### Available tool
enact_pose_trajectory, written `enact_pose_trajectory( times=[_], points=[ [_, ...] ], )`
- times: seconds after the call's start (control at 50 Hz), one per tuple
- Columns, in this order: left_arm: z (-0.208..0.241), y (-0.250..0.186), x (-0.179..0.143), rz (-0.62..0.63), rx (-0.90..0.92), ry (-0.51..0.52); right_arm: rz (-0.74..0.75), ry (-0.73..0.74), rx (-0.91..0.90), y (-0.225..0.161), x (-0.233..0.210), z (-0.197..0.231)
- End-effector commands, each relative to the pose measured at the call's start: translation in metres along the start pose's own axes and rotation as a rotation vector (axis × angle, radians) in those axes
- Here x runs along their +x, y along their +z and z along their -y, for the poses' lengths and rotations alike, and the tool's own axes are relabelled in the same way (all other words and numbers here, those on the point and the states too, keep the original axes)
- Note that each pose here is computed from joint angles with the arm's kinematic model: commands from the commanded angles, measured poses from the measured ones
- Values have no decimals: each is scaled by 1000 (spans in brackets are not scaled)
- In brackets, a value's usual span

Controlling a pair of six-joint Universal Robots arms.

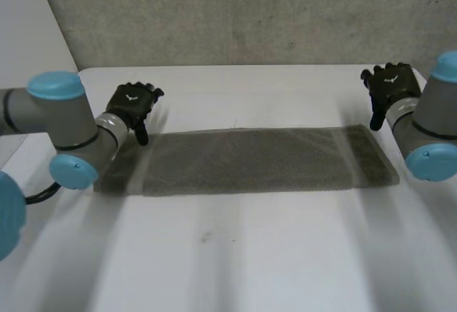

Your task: Fold the towel.

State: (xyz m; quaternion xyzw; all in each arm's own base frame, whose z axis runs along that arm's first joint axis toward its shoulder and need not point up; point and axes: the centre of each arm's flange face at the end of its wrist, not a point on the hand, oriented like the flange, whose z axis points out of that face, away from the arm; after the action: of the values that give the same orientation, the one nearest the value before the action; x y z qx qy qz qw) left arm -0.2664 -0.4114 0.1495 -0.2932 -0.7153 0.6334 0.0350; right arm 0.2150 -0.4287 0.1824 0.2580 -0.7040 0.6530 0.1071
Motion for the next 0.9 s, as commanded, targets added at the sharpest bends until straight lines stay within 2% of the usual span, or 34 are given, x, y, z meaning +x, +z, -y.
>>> enact_pose_trajectory(
  times=[0.02, 0.06, 0.14, 0.18, 0.24, 0.34, 0.48, 0.66, 0.9],
  points=[
    [43, -56, -11, 16, 24, -132, 2, 48, 12, -61, 22, 35],
    [52, -82, -12, 26, 31, -153, 12, 46, 0, -72, 21, 34],
    [52, -104, -10, 31, 34, -170, 54, 35, -26, -91, 15, 29],
    [46, -120, -6, 34, 30, -187, 119, 33, -74, -109, 7, 19],
    [42, -127, -3, 34, 29, -193, 143, 40, -95, -115, 5, 14],
    [28, -145, 6, 37, 40, -236, 208, 55, -160, -125, 2, -19],
    [13, -148, 9, 52, 64, -292, 260, 28, -147, -123, -7, -44],
    [7, -150, 10, 57, 66, -294, 237, 2, -148, -101, -12, -79],
    [3, -152, 12, 53, 53, -297, 195, 1, -130, -86, -3, -88]
  ],
)
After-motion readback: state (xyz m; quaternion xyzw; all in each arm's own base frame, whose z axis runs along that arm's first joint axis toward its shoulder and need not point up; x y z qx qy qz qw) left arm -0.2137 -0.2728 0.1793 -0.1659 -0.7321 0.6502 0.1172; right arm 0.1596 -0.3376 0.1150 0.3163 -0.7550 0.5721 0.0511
